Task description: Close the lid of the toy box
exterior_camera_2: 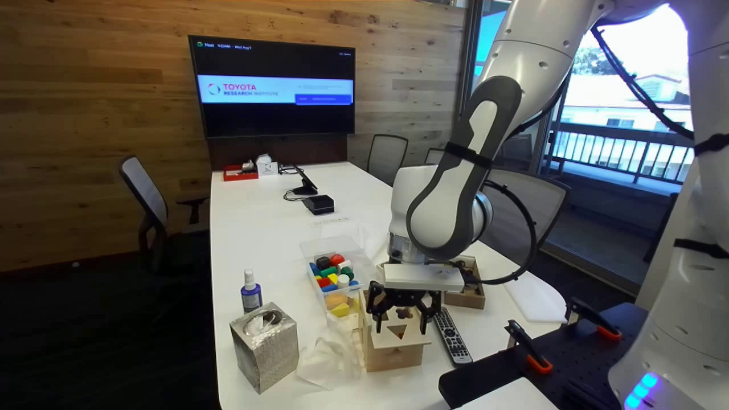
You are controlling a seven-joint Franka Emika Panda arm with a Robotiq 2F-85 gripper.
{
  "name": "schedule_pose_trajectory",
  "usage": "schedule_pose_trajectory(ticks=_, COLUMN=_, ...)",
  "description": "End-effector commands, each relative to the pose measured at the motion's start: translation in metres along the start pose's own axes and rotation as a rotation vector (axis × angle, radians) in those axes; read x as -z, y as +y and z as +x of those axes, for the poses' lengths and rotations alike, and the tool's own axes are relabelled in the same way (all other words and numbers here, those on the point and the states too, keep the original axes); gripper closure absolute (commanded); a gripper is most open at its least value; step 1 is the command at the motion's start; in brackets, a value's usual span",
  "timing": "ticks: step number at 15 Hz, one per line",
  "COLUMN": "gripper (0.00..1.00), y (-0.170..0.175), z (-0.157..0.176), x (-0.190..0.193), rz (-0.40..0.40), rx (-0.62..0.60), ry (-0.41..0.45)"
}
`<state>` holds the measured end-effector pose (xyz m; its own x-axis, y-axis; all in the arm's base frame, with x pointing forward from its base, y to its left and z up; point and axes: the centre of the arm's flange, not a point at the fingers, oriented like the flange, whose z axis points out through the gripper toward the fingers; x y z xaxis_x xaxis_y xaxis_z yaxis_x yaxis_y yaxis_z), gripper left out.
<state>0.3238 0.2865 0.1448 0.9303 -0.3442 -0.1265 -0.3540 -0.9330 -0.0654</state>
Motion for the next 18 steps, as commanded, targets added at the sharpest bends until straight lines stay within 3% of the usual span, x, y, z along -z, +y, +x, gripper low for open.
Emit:
schedule_pose_trajectory(ticks=1, gripper=0.0, y=-0.007, z=0.005, x=-0.026, rz=-0.018, rx=-0.004, ry=0.002)
schedule_pose_trajectory(ticks=10, gripper=0.0, y=-0.004, z=0.022, x=-0.052, rz=-0.009, rx=0.017, ry=-0.002)
schedule_pose_trajectory(ticks=18, gripper=0.0, y=-0.005, z=0.019, x=-0.046, rz=-0.053, rx=0.064, ry=0.124)
